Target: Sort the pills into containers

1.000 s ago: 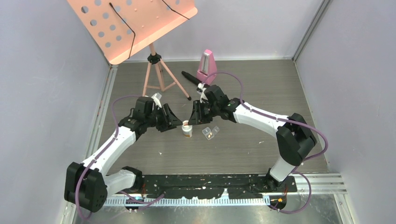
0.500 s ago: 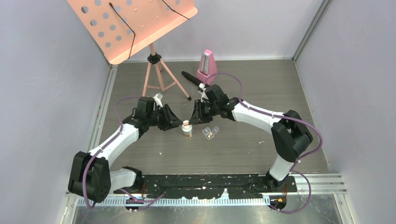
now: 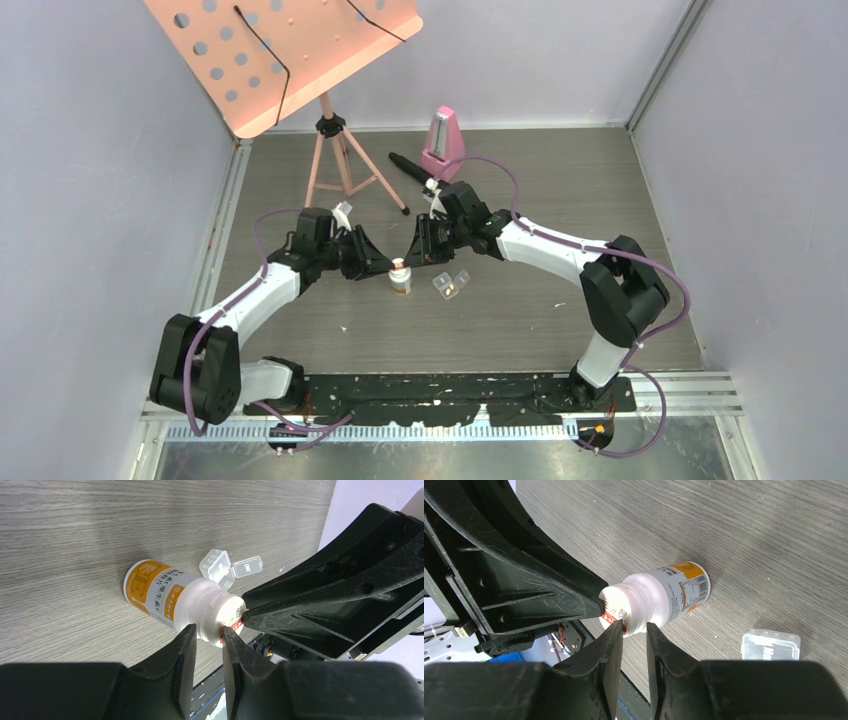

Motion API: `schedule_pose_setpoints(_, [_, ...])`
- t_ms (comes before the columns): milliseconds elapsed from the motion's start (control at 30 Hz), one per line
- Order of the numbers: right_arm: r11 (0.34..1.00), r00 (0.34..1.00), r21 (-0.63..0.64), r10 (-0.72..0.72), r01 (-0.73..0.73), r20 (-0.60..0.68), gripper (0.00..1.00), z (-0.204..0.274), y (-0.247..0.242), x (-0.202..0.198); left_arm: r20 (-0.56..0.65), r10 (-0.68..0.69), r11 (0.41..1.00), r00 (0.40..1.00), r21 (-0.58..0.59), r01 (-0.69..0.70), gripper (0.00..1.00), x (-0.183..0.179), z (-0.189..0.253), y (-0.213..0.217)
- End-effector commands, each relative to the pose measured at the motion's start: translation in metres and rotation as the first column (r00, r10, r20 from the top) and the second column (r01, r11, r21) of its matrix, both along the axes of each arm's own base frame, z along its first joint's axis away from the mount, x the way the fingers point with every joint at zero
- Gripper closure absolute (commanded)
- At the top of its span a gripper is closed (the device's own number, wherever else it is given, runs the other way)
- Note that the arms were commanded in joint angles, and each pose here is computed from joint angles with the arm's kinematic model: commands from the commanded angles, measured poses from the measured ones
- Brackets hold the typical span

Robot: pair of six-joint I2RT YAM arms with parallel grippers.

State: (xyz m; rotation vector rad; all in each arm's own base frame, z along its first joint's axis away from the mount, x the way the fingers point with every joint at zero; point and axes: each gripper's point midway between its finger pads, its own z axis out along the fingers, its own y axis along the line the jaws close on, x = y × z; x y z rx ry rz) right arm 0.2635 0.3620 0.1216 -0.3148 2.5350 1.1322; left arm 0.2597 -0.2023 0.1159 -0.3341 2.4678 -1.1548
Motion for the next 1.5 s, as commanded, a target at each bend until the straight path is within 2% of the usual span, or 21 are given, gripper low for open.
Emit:
schedule_pose_setpoints(0, [0.999,1.0,0.036,0.023,-0.024,0.006,0.69,0.004,0.004,-0.001,0.006,-0.025,1.0,1.0,-0.013,0.025,0.74,-0.004,-0.002,-0.001])
schedule_pose_setpoints(433, [1.0,0.997,0.011,0.024,-0.023,-0.078,0.68,-0.034,0.0,-0.015,-0.066,-0.05,0.998,0.997,0.019,0.052,0.72,-0.013,-0.022,0.001])
schedule_pose_setpoints(667, [1.0,0.992,0.026,0.012,-0.009,-0.126,0.59,-0.042,0.001,-0.02,-0.097,-0.056,0.998,0.994,0.032,0.059,0.7,-0.016,-0.03,0.002])
schedule_pose_setpoints(833, [0.997,0.989,0.075,-0.003,0.014,-0.149,0.58,-0.048,0.003,-0.025,-0.102,-0.056,0.997,0.993,0.042,0.061,0.7,-0.018,-0.034,0.004])
schedule_pose_setpoints(1033, [0.99,0.985,0.136,-0.017,0.041,-0.171,0.74,-0.051,0.008,-0.029,-0.086,-0.048,0.998,0.995,0.045,0.052,0.74,-0.016,-0.034,0.005])
schedule_pose_setpoints(1233, [0.984,0.984,0.169,-0.027,0.057,-0.178,0.8,-0.057,0.011,-0.031,-0.085,-0.039,0.998,0.996,0.048,0.043,0.81,-0.015,-0.037,0.005])
schedule_pose_setpoints(1467, [0.983,0.985,0.171,-0.03,0.06,-0.172,0.94,-0.062,0.013,-0.031,-0.089,-0.061,0.994,0.994,0.089,0.069,1.0,-0.021,-0.049,0.001])
